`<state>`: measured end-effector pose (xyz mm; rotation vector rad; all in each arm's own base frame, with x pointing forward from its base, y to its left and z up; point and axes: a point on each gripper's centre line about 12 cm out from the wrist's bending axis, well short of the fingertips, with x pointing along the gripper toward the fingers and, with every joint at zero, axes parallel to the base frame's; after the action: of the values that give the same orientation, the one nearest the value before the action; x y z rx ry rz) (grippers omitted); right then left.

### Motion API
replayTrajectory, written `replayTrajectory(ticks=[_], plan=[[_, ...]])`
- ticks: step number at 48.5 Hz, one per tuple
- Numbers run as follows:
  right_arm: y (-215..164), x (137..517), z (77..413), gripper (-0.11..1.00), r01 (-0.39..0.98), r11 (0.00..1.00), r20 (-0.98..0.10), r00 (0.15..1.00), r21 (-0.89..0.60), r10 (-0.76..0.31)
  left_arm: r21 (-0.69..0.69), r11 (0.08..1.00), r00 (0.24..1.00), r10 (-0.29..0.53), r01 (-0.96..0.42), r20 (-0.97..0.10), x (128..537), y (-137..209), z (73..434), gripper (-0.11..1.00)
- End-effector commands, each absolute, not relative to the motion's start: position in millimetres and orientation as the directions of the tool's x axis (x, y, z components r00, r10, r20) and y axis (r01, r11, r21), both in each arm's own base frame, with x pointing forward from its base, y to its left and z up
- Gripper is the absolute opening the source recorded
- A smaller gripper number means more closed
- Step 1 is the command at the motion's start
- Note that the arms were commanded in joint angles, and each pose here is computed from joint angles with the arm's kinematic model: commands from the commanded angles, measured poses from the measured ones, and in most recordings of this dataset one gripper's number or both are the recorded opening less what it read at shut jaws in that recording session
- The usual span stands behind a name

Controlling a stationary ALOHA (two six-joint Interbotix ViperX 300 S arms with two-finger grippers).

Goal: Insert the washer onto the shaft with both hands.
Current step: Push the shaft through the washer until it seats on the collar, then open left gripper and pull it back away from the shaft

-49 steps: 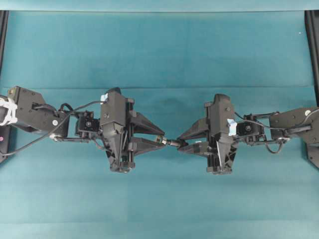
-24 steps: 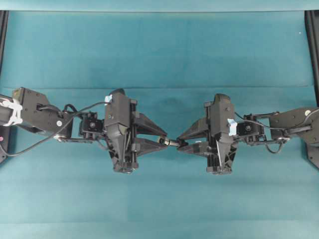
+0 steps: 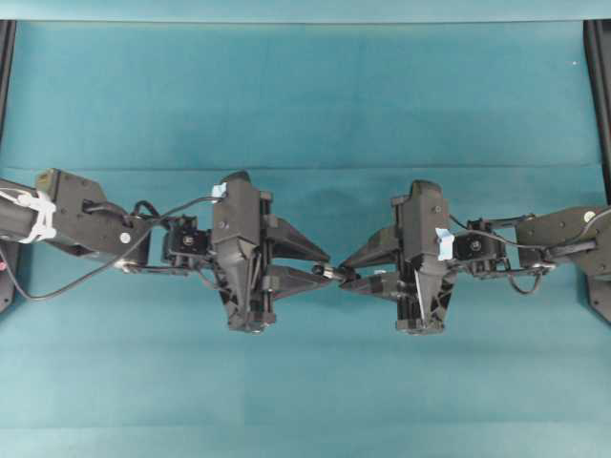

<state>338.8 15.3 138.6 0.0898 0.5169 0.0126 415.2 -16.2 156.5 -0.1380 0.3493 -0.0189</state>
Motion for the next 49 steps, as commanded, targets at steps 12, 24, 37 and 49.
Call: replayTrajectory(ticks=[12, 24, 37, 49], plan=[[15.6, 346.5, 148.7, 0.0, 0.012, 0.995, -0.451, 0.892, 0.1, 0.035, -0.138, 0.99, 0.948, -0.053, 0.01, -0.314, 425.4, -21.2, 163.3, 0.34], [15.7, 348.2, 150.0, 0.0, 0.011, 0.995, -0.447, 0.894, 0.101, 0.035, -0.137, 0.99, 0.947, -0.053, 0.009, -0.318, 428.5, -21.3, 162.4, 0.34], [15.7, 348.7, 149.9, 0.0, 0.012, 0.995, -0.447, 0.894, 0.102, 0.035, -0.135, 0.991, 0.938, -0.049, 0.002, -0.344, 430.2, -20.0, 159.6, 0.34], [15.7, 348.4, 149.4, 0.0, 0.013, 0.995, -0.451, 0.892, 0.102, 0.035, -0.14, 0.99, 0.934, -0.049, -0.001, -0.353, 430.5, -20.0, 159.3, 0.34]])
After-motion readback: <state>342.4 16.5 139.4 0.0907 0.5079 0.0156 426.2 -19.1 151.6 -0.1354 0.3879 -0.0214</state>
